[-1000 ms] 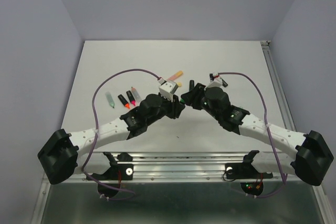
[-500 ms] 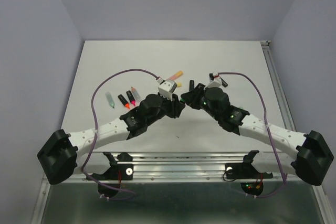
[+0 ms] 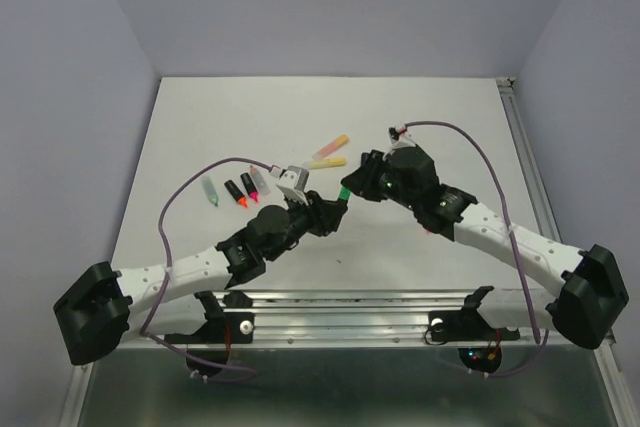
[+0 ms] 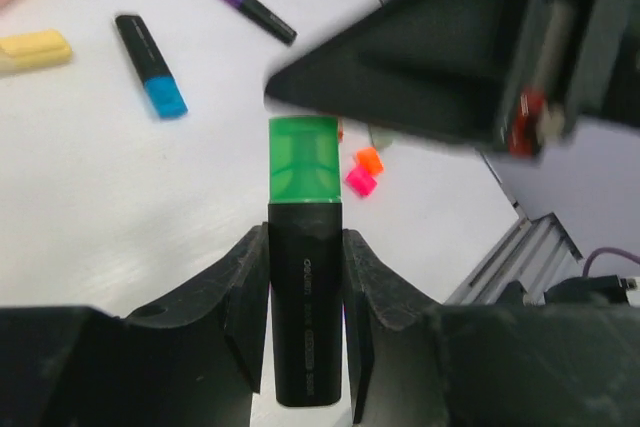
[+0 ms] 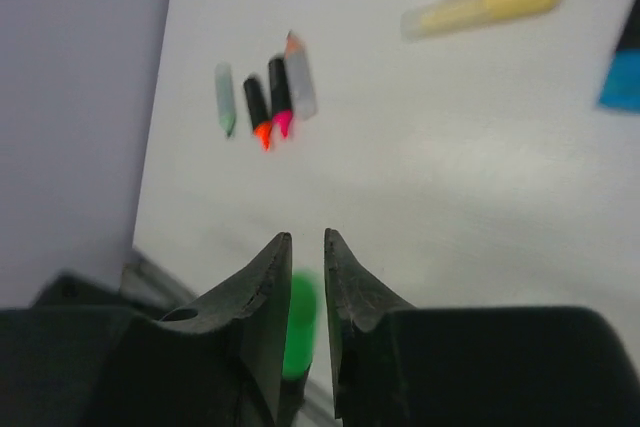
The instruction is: Open the pen caps
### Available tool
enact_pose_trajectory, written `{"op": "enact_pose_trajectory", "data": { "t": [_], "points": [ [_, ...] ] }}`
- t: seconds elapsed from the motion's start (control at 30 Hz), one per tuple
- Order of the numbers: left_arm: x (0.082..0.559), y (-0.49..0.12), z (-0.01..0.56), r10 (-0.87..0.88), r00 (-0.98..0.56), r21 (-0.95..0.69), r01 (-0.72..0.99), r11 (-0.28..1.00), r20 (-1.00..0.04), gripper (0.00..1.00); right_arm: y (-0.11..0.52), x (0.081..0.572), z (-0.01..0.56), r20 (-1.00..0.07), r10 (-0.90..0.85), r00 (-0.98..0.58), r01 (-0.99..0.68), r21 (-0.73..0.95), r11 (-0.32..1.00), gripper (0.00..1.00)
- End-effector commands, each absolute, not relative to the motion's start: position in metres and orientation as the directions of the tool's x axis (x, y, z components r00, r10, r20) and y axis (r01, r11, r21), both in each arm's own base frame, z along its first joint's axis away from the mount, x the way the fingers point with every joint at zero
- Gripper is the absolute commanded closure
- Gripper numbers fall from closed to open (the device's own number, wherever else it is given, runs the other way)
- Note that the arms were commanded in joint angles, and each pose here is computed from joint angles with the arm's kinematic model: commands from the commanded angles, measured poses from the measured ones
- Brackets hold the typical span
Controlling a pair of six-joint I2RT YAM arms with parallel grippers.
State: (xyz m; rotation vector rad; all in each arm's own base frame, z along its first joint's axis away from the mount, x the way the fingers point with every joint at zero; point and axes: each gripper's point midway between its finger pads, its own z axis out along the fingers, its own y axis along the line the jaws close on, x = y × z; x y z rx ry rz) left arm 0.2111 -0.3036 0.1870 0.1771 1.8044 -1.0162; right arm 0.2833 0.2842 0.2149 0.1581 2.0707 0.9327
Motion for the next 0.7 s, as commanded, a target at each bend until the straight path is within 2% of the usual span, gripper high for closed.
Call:
{"op": "enact_pose_trajectory", "data": {
  "t": [0.0,0.2,0.33,0.43,0.47,0.5,0.6,0.63,0.67],
  "points": [
    [0.126,-0.298,0.093,-0.027,-0.711,-0.558,0.528,0.64,-0.703,1.0,0.156,0.406,0.345,-0.754,0.656,-0.028,-0.013,0.657,0.754,0.99],
    [0.101,-0.298,0.07,0.029,-0.757,-0.557,0.506,0.659,-0.653,1.0,0.117,0.433,0.364,-0.748,0.663,0.031,0.028,0.664,0.747,0.99],
    [0.109,-0.3,0.083,-0.033,-0.74,-0.562,0.481,0.673,-0.672,1.0,0.137,0.426,0.352,-0.774,0.625,-0.1,-0.06,0.632,0.773,0.99],
    [0.118,-0.31,0.114,-0.062,-0.687,-0.555,0.528,0.643,-0.724,1.0,0.156,0.404,0.336,-0.772,0.604,-0.198,-0.16,0.634,0.757,0.98],
    [0.121,-0.314,0.126,-0.079,-0.669,-0.555,0.538,0.634,-0.739,1.0,0.161,0.394,0.33,-0.767,0.598,-0.231,-0.184,0.638,0.748,0.93],
    [0.123,-0.316,0.134,-0.088,-0.655,-0.552,0.55,0.627,-0.751,1.0,0.174,0.382,0.325,-0.762,0.577,-0.295,-0.246,0.644,0.725,0.78],
    [0.134,-0.319,0.154,-0.112,-0.6,-0.521,0.569,0.636,-0.792,1.0,0.19,0.355,0.297,-0.723,0.543,-0.426,-0.29,0.678,0.675,0.51],
    [0.137,-0.32,0.159,-0.119,-0.586,-0.514,0.574,0.638,-0.801,1.0,0.202,0.342,0.293,-0.711,0.514,-0.481,-0.343,0.691,0.636,0.38],
    [0.144,-0.322,0.17,-0.14,-0.556,-0.502,0.577,0.645,-0.819,1.0,0.205,0.33,0.274,-0.68,0.507,-0.529,-0.327,0.715,0.618,0.34]
  ]
}}
